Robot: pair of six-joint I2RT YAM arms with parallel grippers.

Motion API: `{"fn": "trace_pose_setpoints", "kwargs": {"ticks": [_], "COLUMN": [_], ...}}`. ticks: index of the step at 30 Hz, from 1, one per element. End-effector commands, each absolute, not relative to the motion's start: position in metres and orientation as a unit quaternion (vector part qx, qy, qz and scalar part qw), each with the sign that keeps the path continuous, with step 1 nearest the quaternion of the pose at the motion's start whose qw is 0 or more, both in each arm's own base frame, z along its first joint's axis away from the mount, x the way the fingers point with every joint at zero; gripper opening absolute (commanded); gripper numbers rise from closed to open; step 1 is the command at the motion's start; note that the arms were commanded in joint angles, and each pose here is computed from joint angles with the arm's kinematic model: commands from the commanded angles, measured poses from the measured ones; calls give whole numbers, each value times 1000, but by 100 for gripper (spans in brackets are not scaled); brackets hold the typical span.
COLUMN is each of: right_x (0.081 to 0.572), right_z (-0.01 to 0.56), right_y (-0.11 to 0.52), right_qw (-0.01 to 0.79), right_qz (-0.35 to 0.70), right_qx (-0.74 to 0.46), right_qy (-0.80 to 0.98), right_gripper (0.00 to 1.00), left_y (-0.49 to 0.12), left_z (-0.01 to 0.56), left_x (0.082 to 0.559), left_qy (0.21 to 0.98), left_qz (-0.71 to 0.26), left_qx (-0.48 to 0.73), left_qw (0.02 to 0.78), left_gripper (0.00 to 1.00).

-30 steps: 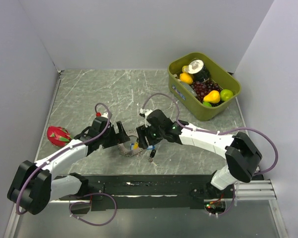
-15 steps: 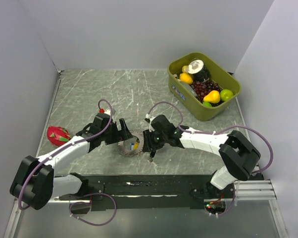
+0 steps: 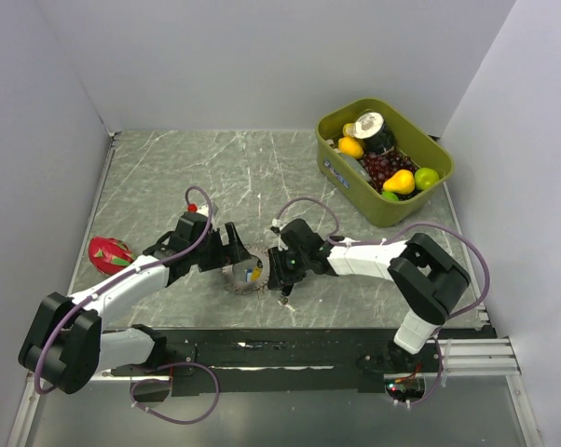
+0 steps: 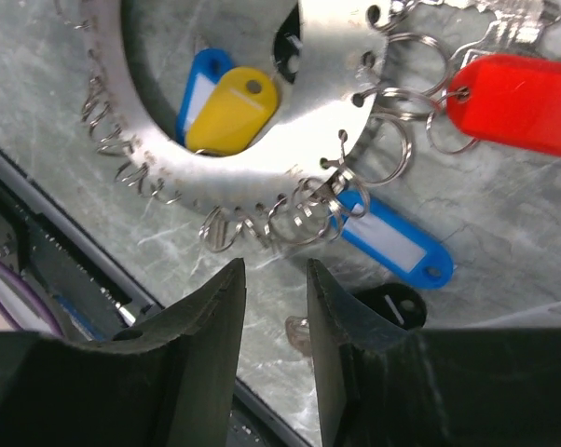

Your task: Put the keys on the keyring

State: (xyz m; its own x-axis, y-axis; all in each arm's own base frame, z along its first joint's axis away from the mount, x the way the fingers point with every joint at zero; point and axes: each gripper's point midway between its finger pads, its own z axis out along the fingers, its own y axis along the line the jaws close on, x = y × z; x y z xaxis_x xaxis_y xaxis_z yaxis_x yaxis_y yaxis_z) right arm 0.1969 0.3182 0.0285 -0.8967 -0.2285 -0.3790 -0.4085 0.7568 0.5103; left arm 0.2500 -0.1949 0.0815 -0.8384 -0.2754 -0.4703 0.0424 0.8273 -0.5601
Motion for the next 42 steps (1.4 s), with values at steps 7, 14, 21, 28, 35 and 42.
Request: {"fn": "trace_pose_setpoints", "kwargs": {"ticks": [7, 14, 21, 28, 35, 42], "right_x": [218, 216, 211, 217, 224, 226], "right_z": [30, 52, 71, 73, 66, 51], "right_y": [332, 344, 350, 336, 329, 328], "right_qw": [168, 191, 213, 236, 237, 226], "right_qz": [325, 385, 418, 391, 354, 331], "right_qx": [-156, -182, -220, -191, -187, -189], "right_qy": [917, 885, 855, 869, 885, 897], "right_gripper": [37, 25, 4, 29, 47, 55], "left_y": [-202, -200, -202, -200, -200, -201], "left_z": [94, 94, 91, 91, 89, 88], "left_x": [255, 254, 254, 254, 253, 253], "left_qy": [905, 905, 906, 907, 907, 908], "left_qz": [-305, -302, -304, -300, -301, -301], "left_qx": [-50, -50, -50, -46, -46, -44], "left_qw": [293, 295, 291, 293, 292, 289], "left_gripper": [98, 98, 98, 98, 99, 99]}}
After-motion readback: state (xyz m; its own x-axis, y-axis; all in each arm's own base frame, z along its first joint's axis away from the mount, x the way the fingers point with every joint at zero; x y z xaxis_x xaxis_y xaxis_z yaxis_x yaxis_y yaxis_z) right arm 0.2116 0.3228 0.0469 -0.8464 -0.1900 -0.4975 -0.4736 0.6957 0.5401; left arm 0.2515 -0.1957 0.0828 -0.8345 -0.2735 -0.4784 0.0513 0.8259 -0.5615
